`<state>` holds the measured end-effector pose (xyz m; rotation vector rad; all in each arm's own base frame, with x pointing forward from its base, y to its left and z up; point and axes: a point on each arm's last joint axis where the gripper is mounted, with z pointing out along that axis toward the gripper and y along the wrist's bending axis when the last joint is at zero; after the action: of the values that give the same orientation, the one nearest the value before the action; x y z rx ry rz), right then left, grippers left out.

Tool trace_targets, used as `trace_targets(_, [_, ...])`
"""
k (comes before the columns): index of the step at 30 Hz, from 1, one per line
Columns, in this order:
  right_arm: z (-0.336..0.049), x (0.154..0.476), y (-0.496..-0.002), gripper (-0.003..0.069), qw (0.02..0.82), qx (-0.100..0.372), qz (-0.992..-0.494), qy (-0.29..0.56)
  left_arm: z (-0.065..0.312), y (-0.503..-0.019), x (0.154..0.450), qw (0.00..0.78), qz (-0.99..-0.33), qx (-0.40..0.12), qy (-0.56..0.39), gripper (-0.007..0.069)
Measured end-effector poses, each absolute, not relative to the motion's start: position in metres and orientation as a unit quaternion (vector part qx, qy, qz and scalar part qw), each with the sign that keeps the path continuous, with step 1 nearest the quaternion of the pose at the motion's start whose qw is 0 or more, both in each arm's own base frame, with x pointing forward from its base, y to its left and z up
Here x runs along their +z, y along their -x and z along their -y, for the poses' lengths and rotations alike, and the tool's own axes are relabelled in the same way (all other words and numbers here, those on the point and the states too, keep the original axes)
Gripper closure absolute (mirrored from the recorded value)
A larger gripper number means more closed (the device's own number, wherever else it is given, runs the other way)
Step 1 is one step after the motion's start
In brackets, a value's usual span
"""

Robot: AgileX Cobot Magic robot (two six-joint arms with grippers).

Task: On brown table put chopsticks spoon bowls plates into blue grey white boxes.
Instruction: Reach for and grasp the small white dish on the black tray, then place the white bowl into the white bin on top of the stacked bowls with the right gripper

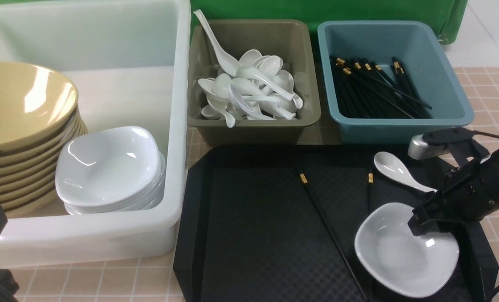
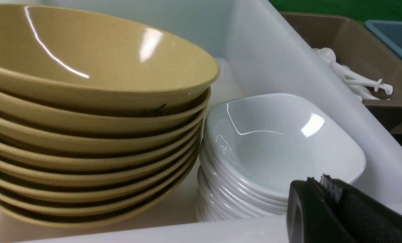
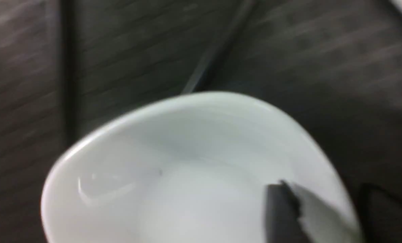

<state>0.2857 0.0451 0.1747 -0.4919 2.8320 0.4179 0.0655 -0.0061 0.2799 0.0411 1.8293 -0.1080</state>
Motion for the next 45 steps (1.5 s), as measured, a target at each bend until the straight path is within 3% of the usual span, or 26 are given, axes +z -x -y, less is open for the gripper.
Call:
trace_targets(2, [-0.048, 0.182, -0.286, 0.0511, 0.108, 0.156, -0.964, 0.184, 0.006, -0.066, 0.28, 0.611, -0.79, -0.045, -0.019, 0.0619])
trace_targets(4, [-0.05, 0.193, -0.288, 0.0568, 0.109, 0.168, -0.961, 0.191, 0.006, -0.066, 0.28, 0.611, -0.79, -0.045, -0.019, 0.0619])
trace_targets(12, [-0.057, 0.262, -0.292, 0.0575, 0.181, 0.199, -0.938, 0.218, 0.006, -0.066, 0.281, 0.615, -0.787, -0.044, -0.02, 0.0619])
trace_targets(18, [-0.083, 0.317, -0.309, 0.0575, 0.298, 0.303, -0.881, 0.207, 0.006, -0.067, 0.284, 0.627, -0.778, -0.046, -0.018, 0.0619])
trace_targets(23, [-0.153, 0.349, -0.315, 0.0575, 0.35, 0.435, -0.794, 0.238, 0.006, -0.067, 0.284, 0.628, -0.777, -0.048, -0.016, 0.0619])
trace_targets(26, [-0.202, 0.344, -0.317, 0.0575, 0.361, 0.462, -0.771, 0.248, 0.006, -0.067, 0.282, 0.627, -0.778, -0.05, -0.014, 0.0619])
trace_targets(30, [-0.27, 0.312, -0.324, 0.0575, 0.365, 0.453, -0.774, 0.249, 0.006, -0.068, 0.279, 0.621, -0.781, -0.056, -0.006, 0.0619])
trace_targets(36, [-0.316, 0.268, -0.333, 0.0568, 0.341, 0.442, -0.793, 0.243, 0.006, -0.068, 0.279, 0.622, -0.781, -0.057, -0.006, 0.0619])
trace_targets(41, [-0.326, 0.259, -0.327, 0.0416, 0.336, 0.422, -0.795, 0.278, 0.006, -0.068, 0.279, 0.622, -0.781, -0.057, -0.006, 0.0619])
trace_targets(45, [-0.309, 0.278, -0.322, 0.0267, 0.335, 0.402, -0.779, 0.346, 0.006, -0.067, 0.278, 0.621, -0.782, -0.056, -0.006, 0.0619])
